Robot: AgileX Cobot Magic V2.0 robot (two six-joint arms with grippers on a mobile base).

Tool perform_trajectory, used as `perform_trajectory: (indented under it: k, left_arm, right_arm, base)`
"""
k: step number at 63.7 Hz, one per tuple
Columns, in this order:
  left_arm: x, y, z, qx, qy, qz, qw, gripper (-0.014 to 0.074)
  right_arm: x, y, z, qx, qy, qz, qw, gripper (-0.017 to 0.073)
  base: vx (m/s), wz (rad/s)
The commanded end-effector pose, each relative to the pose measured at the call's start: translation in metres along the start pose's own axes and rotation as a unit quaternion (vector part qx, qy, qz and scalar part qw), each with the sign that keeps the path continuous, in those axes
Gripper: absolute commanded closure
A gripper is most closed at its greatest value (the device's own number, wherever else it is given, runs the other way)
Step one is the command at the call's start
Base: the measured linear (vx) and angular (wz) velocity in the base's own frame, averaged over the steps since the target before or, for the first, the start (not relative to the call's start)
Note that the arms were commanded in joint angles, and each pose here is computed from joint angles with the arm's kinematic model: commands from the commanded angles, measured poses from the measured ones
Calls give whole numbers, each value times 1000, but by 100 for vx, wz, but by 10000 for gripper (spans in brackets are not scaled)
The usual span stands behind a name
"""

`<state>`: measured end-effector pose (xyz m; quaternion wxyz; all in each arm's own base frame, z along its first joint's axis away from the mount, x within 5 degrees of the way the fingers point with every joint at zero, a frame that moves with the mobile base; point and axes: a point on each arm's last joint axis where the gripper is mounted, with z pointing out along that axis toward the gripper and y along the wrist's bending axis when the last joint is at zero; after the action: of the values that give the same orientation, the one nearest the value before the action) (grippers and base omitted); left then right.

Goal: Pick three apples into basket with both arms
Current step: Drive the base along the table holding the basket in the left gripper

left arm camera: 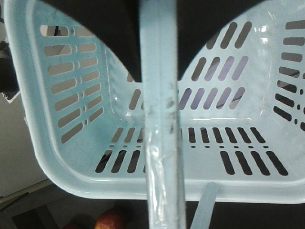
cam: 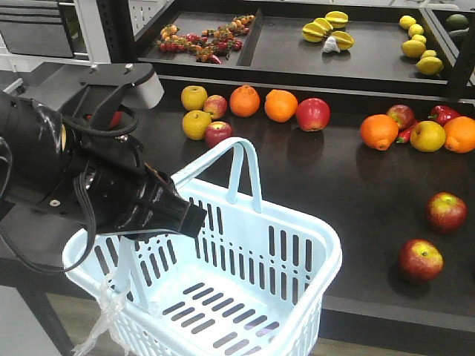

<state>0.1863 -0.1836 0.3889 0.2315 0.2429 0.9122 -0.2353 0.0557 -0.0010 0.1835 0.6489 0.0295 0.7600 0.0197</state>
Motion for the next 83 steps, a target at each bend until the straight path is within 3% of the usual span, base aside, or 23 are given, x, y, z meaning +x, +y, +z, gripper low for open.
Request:
perform_trajectory:
  k: [1, 83]
  left_arm:
    - [-7, -9, -19, 25, -57, -1, 998, 601]
    - [-7, -9, -19, 25, -57, -1, 998, 601]
  right_arm:
    - [-3, 0, 0, -1, -35, -7, 999, 564]
    - [-3, 0, 0, -1, -35, -7, 999, 564]
  base:
    - [8, -11]
    - [8, -11]
